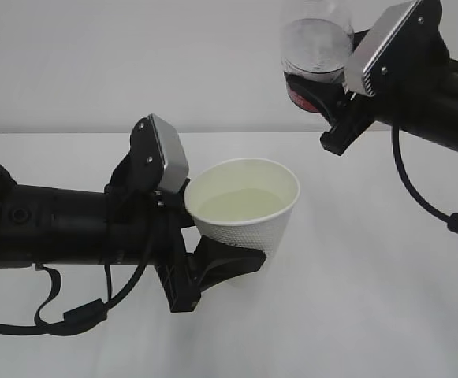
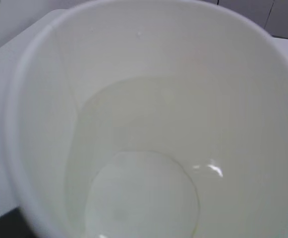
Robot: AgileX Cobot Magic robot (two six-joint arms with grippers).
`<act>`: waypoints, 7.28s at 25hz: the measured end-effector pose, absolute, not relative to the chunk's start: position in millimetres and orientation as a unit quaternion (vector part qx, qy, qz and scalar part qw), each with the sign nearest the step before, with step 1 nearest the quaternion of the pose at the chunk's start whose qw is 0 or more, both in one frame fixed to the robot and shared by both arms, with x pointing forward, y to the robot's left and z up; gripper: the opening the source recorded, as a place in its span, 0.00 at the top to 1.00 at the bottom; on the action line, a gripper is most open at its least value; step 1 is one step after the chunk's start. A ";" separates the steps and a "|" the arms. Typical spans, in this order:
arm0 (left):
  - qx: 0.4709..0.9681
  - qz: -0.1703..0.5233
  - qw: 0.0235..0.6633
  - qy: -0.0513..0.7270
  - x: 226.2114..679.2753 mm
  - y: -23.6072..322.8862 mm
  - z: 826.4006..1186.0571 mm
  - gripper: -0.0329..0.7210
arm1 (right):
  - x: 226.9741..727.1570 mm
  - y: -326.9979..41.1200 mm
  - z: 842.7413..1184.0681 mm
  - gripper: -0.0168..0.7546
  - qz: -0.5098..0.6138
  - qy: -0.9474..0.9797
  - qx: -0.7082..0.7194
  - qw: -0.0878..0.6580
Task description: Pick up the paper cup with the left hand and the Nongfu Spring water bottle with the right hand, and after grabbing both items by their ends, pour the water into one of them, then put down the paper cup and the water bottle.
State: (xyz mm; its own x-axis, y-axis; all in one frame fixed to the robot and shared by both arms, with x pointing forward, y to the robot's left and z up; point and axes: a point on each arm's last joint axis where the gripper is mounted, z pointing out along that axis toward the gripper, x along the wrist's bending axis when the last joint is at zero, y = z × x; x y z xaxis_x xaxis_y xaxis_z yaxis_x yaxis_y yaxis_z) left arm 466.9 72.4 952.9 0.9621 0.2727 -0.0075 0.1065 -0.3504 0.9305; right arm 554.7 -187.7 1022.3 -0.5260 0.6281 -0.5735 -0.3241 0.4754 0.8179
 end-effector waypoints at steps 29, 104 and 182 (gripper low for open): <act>0.819 0.075 0.557 0.116 467.0 72.5 952.8 0.30 | 562.1 -199.3 1016.7 0.42 0.522 0.690 0.281 0.414; 0.799 0.108 0.566 0.173 477.6 75.3 955.5 0.30 | 516.2 -246.8 946.3 0.42 0.419 0.622 0.519 0.411; 0.586 0.358 0.483 0.543 575.7 273.2 960.2 0.30 | 516.3 -246.8 946.5 0.42 0.420 0.621 0.519 0.411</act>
